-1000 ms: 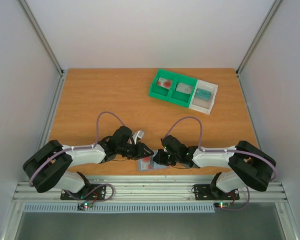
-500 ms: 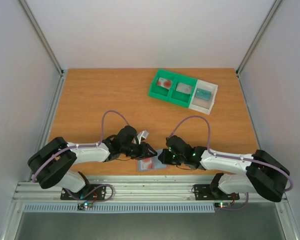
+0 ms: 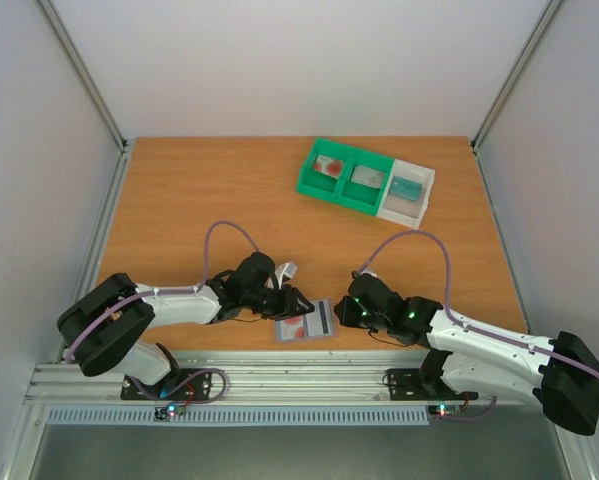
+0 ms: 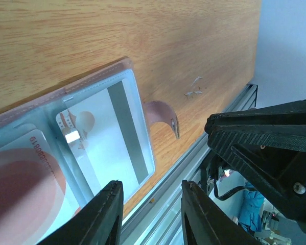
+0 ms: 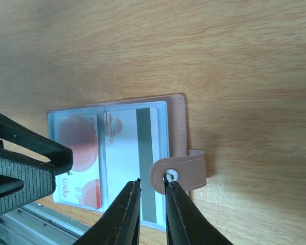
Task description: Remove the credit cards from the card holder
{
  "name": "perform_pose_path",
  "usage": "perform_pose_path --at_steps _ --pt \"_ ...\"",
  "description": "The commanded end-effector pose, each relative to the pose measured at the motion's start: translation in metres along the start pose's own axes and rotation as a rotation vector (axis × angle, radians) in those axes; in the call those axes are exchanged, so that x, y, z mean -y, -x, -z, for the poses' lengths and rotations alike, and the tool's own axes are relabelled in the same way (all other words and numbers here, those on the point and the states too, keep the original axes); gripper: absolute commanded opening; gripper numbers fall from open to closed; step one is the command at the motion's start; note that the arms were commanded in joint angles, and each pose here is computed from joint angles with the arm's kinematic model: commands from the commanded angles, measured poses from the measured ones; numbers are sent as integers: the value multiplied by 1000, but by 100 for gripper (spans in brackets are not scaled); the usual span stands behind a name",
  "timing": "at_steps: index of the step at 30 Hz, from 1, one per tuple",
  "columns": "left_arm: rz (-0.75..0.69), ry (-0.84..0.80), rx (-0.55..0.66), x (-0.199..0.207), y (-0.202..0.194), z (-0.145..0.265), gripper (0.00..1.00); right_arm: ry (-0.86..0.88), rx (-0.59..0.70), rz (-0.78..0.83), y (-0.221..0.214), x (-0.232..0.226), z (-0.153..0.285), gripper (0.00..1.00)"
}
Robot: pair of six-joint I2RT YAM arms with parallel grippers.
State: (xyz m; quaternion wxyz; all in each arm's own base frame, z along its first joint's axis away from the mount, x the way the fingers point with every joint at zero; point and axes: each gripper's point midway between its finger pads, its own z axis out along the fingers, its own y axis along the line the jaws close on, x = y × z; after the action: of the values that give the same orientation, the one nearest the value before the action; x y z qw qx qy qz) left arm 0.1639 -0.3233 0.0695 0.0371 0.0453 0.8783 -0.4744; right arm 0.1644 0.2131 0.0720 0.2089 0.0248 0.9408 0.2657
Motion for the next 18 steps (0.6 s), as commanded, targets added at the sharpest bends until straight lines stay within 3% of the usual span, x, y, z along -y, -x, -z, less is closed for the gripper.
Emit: perform_pose_path --at_steps 1,18 --pt "-33 13 37 3 7 1 33 -12 18 23 5 -3 4 16" --pt "3 112 77 -29 7 2 32 49 -93 49 -4 -31 -29 17"
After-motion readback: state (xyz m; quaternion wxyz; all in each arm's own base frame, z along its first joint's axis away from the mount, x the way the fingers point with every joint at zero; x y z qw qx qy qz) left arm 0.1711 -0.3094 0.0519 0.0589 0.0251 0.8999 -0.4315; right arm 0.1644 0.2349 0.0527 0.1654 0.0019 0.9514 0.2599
